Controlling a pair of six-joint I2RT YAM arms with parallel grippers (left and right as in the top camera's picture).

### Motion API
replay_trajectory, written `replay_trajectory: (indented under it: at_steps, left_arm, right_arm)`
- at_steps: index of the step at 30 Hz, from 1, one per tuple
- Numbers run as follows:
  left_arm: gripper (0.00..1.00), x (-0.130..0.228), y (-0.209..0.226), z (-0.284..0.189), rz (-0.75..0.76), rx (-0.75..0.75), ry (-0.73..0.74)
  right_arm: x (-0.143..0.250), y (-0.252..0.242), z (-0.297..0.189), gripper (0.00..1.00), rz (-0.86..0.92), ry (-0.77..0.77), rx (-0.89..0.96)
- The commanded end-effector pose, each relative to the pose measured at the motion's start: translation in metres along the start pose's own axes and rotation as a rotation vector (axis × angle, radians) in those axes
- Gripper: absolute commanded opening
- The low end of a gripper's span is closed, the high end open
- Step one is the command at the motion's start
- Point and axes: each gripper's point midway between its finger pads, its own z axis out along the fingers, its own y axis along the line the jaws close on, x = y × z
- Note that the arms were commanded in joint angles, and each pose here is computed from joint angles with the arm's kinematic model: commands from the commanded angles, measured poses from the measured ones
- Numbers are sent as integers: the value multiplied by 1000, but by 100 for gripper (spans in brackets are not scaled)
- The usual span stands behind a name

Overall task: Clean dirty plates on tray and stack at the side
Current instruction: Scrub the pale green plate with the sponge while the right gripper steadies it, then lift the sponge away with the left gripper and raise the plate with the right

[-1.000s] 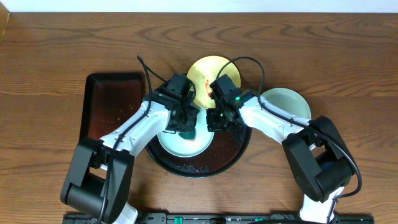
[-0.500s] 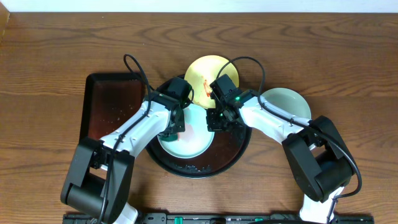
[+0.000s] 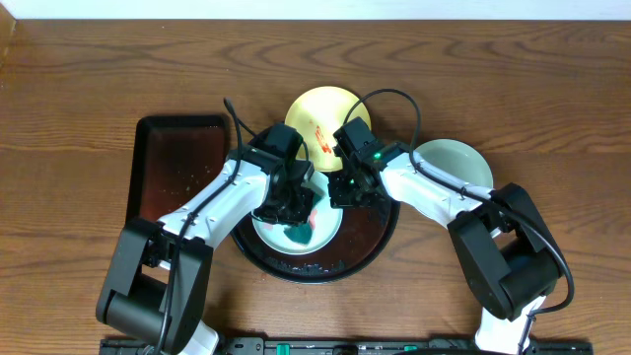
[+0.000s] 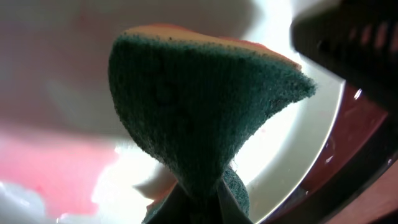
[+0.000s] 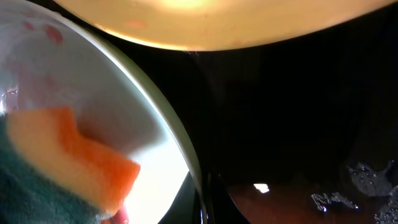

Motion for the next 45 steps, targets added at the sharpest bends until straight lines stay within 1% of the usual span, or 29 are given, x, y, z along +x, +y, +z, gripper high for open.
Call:
replay_trajectory:
  at_steps: [1, 4, 6, 8, 10, 12, 19, 22, 28, 32, 34, 36, 45]
  left_arm:
    - [7, -5, 10, 2, 7, -52, -25]
    - [7, -19, 45, -4, -96, -259, -107]
    - [7, -24, 72, -15, -190, -419, -169]
    - [7, -27, 91, -25, -257, -532, -222]
    - [8, -29, 100, -32, -294, -593, -256]
    - [8, -31, 104, -36, -320, -620, -278]
    - [7, -50, 95, -51, -322, -600, -330]
    - [8, -61, 85, -62, -317, -566, -344]
    - [7, -69, 61, -81, -305, -476, -316]
    - [7, -68, 43, -83, -264, -387, -272]
    - [7, -66, 40, -81, -270, -358, -253]
    - [7, -63, 41, -81, -282, -344, -240]
    - [7, -63, 72, -91, -375, -355, -244]
  right_arm:
    - [-2, 0, 2, 1, 3, -2, 10]
    - [-2, 0, 2, 1, 3, -2, 10]
    - [-2, 0, 2, 1, 3, -2, 10]
    - [-2, 0, 2, 1, 3, -2, 10]
    - [-2, 0, 2, 1, 2, -2, 10]
    - [-2, 0, 2, 1, 2, -1, 10]
    - [-1, 1, 2, 1, 1, 1, 5]
    - [-1, 1, 2, 1, -2, 1, 4]
    - [-3, 1, 2, 1, -3, -3, 1]
    - [-6, 5, -5, 1, -47, -5, 2]
    - [-9, 8, -14, 1, -80, -16, 11]
    - [-13, 4, -26, 1, -98, -45, 57]
    - [-22, -1, -102, 1, -202, -226, 240]
